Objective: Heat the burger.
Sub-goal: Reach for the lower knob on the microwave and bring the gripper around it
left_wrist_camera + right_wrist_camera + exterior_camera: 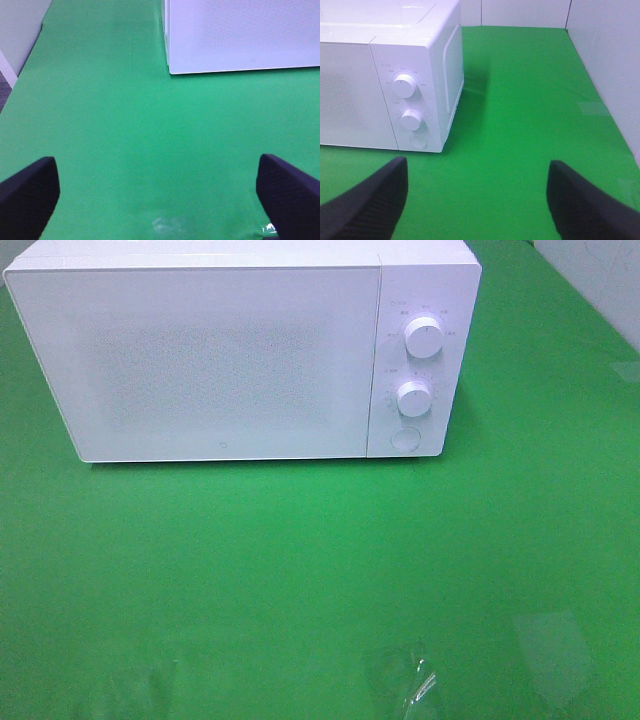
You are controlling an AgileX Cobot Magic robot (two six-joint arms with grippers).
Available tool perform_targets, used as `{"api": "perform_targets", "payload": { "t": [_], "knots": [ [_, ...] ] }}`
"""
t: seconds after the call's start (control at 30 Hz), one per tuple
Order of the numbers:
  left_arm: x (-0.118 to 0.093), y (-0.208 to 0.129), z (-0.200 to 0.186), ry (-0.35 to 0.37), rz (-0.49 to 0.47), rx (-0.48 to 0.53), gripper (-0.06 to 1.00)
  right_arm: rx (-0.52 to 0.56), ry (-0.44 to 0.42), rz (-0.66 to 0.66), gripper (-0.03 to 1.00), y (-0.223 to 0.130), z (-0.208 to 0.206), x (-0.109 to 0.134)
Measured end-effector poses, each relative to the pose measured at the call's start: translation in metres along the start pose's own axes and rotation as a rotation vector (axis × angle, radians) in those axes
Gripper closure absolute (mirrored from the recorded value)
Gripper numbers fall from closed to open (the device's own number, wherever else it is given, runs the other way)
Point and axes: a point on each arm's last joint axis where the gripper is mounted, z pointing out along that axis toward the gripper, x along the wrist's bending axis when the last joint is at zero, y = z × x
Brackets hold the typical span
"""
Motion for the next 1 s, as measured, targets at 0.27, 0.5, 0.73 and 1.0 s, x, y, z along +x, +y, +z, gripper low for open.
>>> {"api": "perform_targets", "payload": {
  "t": [0.27,0.5,0.73,1.0],
  "knots": [
    [0.0,0.0,0.0,0.0,0.0,0.0,-0.05,0.042,0.005,-0.004,0.24,0.006,0.036,0.001],
    [0.0,-0.001,0.001,0.0,0.0,0.004,-0.05,0.1,0.01,-0.006,0.24,0.004,0.073,0.003],
    [0.0,-0.001,0.001,0.0,0.0,0.004,-0.05,0.081,0.018,-0.008,0.24,0.0,0.105,0.004],
    [0.0,-0.001,0.001,0.0,0.0,0.004,-0.05,-0.01,0.033,-0.005,0.24,-0.021,0.134,0.006]
  ]
}}
